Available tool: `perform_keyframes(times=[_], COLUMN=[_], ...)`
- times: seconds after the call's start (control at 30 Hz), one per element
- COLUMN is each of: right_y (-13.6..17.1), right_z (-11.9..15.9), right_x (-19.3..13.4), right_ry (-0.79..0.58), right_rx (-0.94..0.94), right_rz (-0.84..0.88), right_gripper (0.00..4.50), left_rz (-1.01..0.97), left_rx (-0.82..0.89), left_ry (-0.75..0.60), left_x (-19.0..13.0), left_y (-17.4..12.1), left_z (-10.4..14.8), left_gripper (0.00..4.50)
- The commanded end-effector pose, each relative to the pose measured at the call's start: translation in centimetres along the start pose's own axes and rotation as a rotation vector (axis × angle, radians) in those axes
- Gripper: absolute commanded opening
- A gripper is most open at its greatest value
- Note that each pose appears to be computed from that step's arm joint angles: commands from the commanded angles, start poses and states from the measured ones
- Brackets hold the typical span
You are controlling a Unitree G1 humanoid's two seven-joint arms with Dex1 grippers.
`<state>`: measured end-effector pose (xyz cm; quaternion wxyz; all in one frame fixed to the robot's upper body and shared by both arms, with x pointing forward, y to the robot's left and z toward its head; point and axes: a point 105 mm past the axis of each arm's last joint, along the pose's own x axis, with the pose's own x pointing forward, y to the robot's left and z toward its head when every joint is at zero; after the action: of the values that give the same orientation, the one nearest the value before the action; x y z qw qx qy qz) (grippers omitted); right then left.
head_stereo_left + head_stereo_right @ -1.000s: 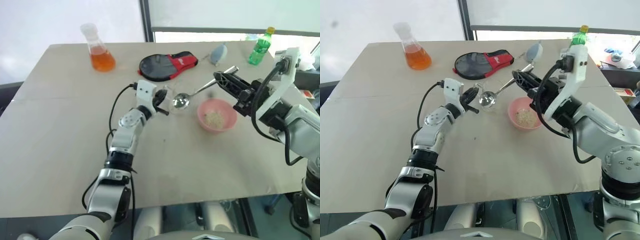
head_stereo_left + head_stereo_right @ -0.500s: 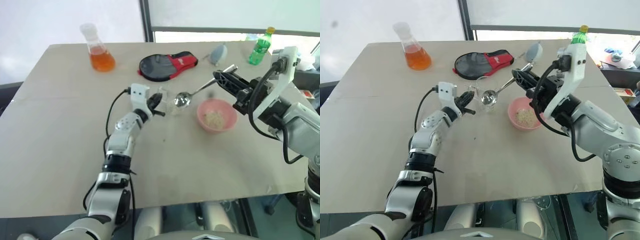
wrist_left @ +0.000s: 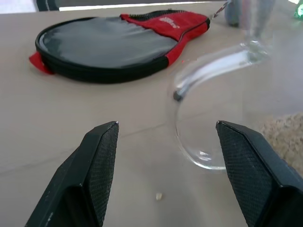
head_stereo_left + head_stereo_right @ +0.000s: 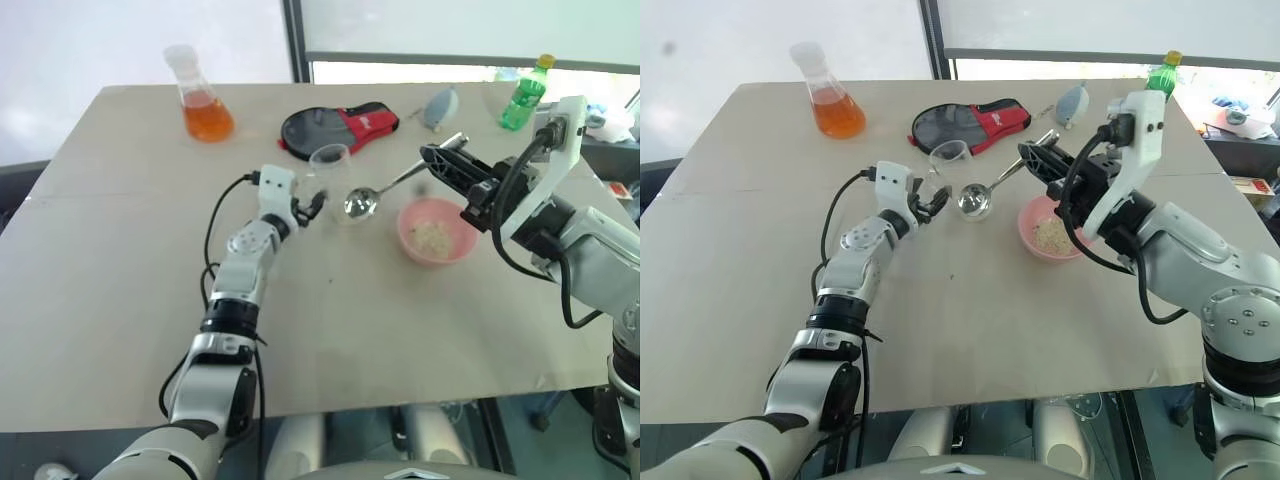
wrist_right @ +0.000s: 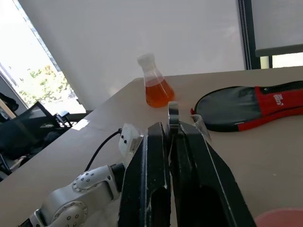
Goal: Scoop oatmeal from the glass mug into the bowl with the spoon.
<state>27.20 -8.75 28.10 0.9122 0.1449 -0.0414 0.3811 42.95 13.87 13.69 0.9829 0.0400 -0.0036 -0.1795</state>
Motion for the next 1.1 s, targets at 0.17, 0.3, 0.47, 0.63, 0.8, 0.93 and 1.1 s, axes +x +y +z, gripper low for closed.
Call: perform_keyframes(times=[0.17, 0.3, 0.47, 0.63, 0.8, 0.93, 1.1], right_y=[0.5, 0.5, 0.5, 0.0, -0.6, -1.4, -2.5], right_z=[0.9, 0.9, 1.0, 1.5, 3.1, 4.0, 2.5], right_x=[-0.3, -0.4, -0.4, 0.1, 1.9, 3.0, 3.7], right_ry=[-0.046, -0.045, -0.046, -0.068, -0.114, -0.134, -0.017], right_rx=[-0.016, -0.015, -0.017, -0.043, -0.108, -0.165, -0.347], right_rz=[0.005, 0.003, -0.005, -0.032, -0.058, -0.082, -0.122], right_gripper=[0.0, 0.0, 0.0, 0.0, 0.0, 0.0, 0.0], left_rz=[-0.034, -0.05, -0.076, -0.079, -0.104, -0.128, -0.139], left_rx=[0.068, 0.088, 0.103, 0.094, 0.134, 0.152, 0.148], left_ry=[-0.063, -0.059, -0.07, -0.092, -0.183, -0.252, -0.357], left_x=[1.7, 2.3, 2.4, 2.2, 1.3, 0.6, -0.1], left_y=[-0.6, -0.7, -1.0, -1.1, -2.2, -3.2, -3.9], left_z=[2.3, 2.5, 2.7, 3.2, 4.9, 5.9, 8.0], left_gripper=[3.37, 2.85, 0.74, 0.03, 0.03, 0.03, 0.03])
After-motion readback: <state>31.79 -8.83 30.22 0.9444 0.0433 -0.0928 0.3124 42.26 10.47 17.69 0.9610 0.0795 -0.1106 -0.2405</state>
